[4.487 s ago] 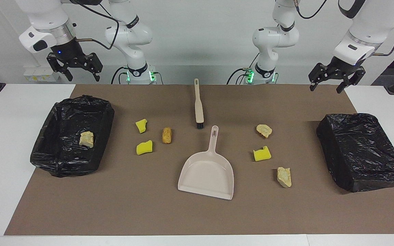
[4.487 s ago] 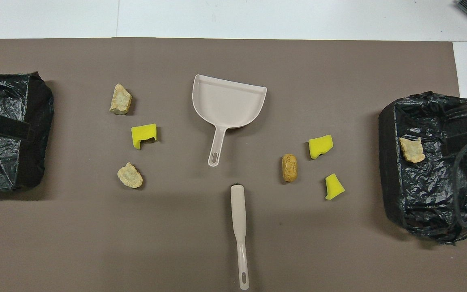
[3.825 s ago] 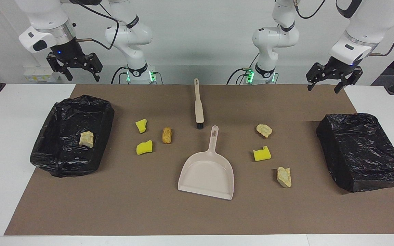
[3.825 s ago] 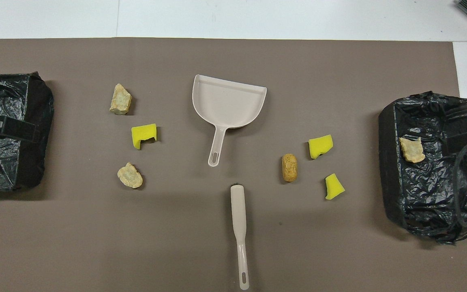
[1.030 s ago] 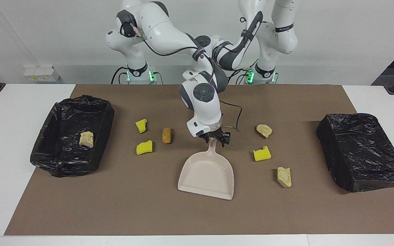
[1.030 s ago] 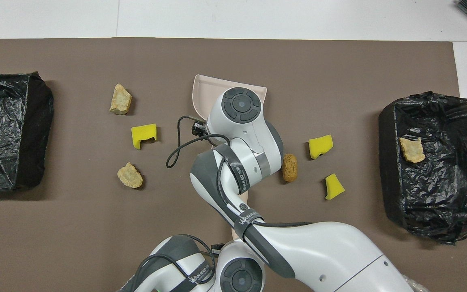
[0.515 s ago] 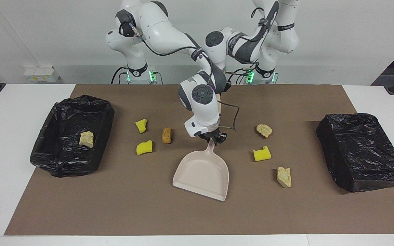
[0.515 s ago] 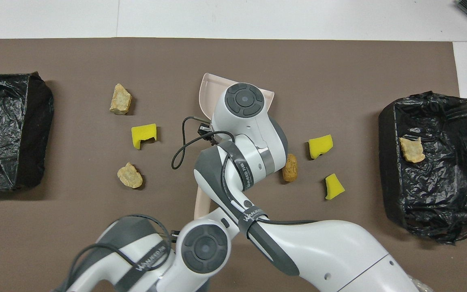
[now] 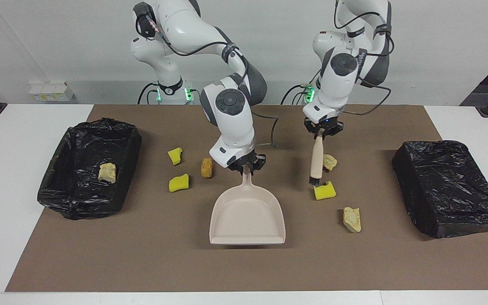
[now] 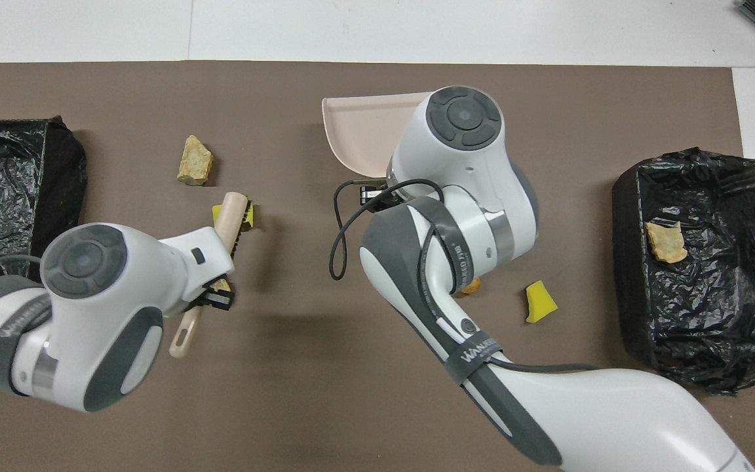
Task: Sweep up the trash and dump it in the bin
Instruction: 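Lift the brush with the left gripper while the right gripper positions the dustpan, then sweep the bread and sponge pieces into the dustpan with the left gripper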
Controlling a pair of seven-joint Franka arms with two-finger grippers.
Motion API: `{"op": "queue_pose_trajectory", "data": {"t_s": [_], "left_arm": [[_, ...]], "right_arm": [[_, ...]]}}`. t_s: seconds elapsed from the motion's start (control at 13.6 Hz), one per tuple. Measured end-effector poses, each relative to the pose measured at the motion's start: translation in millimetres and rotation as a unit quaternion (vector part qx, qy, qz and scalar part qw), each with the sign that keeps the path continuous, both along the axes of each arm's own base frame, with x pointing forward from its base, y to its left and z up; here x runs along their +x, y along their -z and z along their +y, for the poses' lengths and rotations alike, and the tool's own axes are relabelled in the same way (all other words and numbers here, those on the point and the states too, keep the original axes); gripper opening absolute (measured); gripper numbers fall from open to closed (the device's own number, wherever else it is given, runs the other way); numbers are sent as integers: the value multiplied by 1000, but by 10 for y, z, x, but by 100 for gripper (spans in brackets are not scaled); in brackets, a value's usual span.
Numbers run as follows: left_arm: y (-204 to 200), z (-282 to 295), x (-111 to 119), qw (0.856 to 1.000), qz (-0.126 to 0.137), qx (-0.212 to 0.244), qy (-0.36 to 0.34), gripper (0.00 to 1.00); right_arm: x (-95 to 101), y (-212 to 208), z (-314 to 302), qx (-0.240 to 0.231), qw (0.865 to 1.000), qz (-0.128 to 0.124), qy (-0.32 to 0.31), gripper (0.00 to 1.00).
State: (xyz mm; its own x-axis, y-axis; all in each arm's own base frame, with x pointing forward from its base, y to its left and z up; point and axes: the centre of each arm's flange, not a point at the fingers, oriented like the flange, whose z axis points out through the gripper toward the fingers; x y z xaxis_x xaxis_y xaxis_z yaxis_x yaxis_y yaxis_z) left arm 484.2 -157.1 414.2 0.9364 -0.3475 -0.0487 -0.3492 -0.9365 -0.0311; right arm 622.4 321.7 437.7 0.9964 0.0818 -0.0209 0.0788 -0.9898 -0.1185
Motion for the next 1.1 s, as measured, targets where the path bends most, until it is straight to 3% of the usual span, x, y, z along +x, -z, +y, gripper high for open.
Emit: {"op": "queue_pose_trajectory", "data": {"t_s": [0.22, 0.37, 0.51, 0.74, 0.96, 1.1], "left_arm": [[-12, 795, 635, 999, -27, -11, 41, 26], [-17, 1234, 1005, 998, -41, 9, 55, 26], [0, 1529, 1283, 997, -48, 31, 60, 26], [245, 1615, 1483, 996, -41, 33, 75, 26], [482, 1591, 1541, 984, -28, 31, 172, 26], [574, 1599, 1485, 979, -15, 29, 201, 26]], "right_arm": [[102, -190, -536, 4, 983, -7, -182, 32], [201, -65, -887, 9, 956, -8, -294, 32], [251, 65, -1150, 5, 918, -6, -396, 32], [168, 219, -1009, -40, 878, 13, -477, 32], [-1, 418, -518, -48, 856, 18, -515, 32], [-96, 498, -341, -52, 846, 21, -530, 32]]}}
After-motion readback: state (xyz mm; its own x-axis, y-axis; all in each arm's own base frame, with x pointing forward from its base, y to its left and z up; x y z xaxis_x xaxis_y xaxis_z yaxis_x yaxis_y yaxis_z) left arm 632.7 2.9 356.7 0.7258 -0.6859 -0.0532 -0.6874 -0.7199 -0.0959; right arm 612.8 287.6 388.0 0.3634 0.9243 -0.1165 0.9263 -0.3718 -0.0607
